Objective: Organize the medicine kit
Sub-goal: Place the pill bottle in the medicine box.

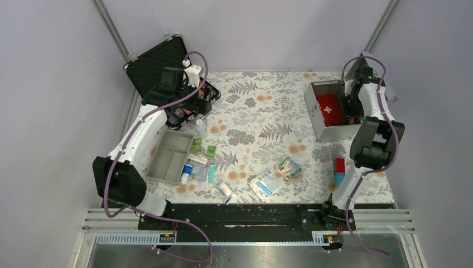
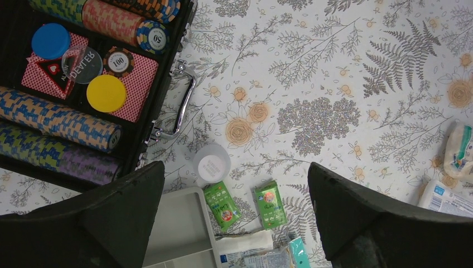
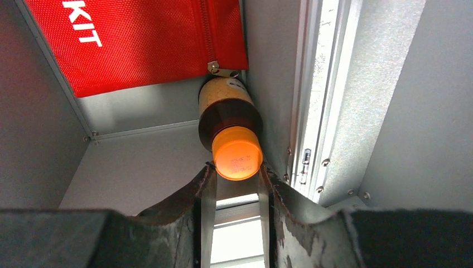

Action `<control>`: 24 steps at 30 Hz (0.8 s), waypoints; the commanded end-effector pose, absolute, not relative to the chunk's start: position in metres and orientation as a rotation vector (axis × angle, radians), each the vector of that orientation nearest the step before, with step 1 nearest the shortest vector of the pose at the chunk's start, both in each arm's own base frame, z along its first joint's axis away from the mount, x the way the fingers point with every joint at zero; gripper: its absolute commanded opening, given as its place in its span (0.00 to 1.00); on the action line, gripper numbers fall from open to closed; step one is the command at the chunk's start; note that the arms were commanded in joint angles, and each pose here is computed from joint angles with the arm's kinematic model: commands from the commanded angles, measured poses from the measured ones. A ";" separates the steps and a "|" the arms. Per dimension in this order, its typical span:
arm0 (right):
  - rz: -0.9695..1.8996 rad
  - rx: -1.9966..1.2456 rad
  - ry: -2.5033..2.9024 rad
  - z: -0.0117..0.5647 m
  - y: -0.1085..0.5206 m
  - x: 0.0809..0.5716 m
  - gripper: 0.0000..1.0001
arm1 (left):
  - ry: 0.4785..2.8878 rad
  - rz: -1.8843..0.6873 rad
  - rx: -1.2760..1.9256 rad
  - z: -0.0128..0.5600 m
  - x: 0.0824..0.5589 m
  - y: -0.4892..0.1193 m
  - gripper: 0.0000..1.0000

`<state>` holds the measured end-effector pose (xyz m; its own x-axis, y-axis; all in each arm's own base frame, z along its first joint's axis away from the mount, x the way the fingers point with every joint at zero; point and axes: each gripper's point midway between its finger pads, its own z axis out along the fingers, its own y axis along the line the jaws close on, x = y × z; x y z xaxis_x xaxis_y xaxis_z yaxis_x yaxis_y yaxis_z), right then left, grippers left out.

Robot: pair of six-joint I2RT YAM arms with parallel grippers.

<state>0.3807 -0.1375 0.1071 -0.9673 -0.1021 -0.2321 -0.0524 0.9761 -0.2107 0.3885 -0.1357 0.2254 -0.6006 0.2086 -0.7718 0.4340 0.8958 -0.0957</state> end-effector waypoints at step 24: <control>0.187 -0.117 2.765 0.173 -0.016 0.366 0.58 | 2.167 -0.437 0.430 0.246 0.384 -0.146 0.98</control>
<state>0.3681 -0.0180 0.1649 -0.9322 -0.0912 -0.3502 -0.1318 0.9868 0.0938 0.3820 -0.1415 0.2208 -0.6254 0.1753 -0.7604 0.4320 0.8893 -0.1503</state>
